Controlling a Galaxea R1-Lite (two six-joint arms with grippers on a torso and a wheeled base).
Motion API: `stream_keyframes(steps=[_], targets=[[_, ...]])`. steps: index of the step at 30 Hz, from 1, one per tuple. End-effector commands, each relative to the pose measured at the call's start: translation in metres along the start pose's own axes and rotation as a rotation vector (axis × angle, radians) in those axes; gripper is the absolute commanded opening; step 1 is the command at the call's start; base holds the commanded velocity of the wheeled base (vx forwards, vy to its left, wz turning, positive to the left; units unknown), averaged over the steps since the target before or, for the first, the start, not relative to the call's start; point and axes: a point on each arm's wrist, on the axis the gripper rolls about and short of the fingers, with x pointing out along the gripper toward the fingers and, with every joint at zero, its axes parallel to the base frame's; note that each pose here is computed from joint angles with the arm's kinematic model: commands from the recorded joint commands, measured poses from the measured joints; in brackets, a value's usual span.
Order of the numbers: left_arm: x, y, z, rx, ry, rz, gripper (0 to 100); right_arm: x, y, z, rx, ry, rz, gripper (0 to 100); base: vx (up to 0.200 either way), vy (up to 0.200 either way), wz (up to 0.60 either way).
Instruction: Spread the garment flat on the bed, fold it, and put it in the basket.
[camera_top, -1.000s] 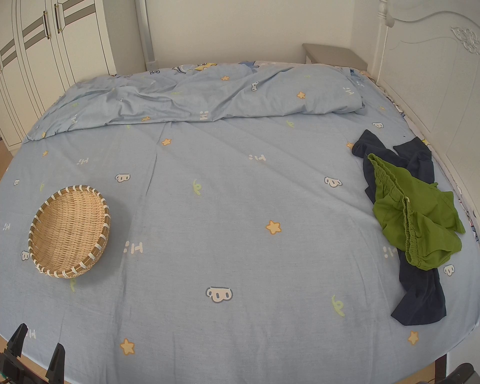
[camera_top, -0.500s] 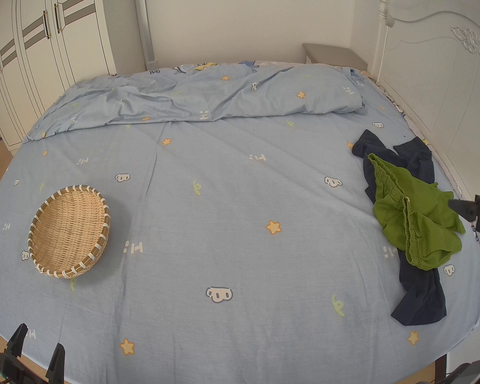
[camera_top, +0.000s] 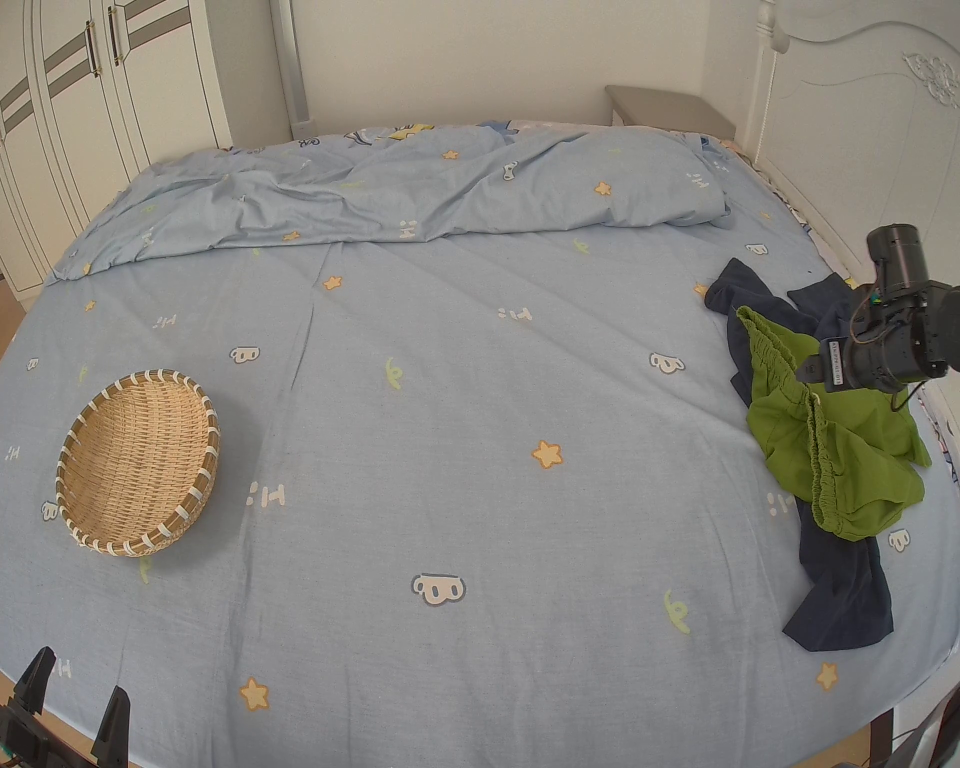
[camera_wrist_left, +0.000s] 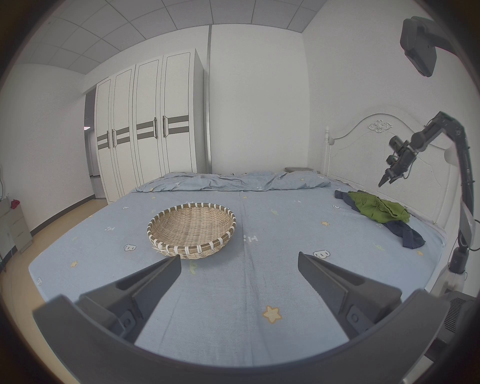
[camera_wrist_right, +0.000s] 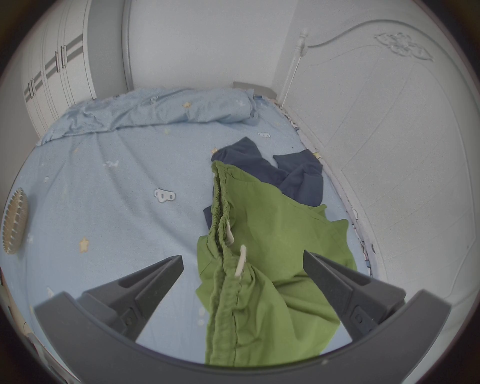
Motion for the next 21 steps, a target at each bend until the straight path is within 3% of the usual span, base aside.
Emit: stream_keyframes(steps=[1,5,19,20,21], targets=[[0.000,0.000,-0.005,0.000,0.002,0.000,100,0.054,0.013,-0.003,-0.025,0.089,0.004,100,0.000,0.000,0.00],[0.000,0.000,-0.005,0.000,0.000,0.000,100,0.053,0.015,0.000,-0.018,0.078,0.051,100,0.000,0.000,0.00],[0.000,0.000,-0.005,0.000,0.000,0.000,100,0.072,0.020,0.011,-0.010,0.059,0.051,100,0.000,0.000,0.00],[0.000,0.000,-0.005,0.000,0.000,0.000,100,0.072,0.020,0.011,-0.010,0.059,0.051,0,0.000,0.000,0.00],[0.000,0.000,-0.005,0.000,0.000,0.000,100,0.074,0.021,0.010,-0.009,0.063,0.052,0,0.000,0.000,0.00]])
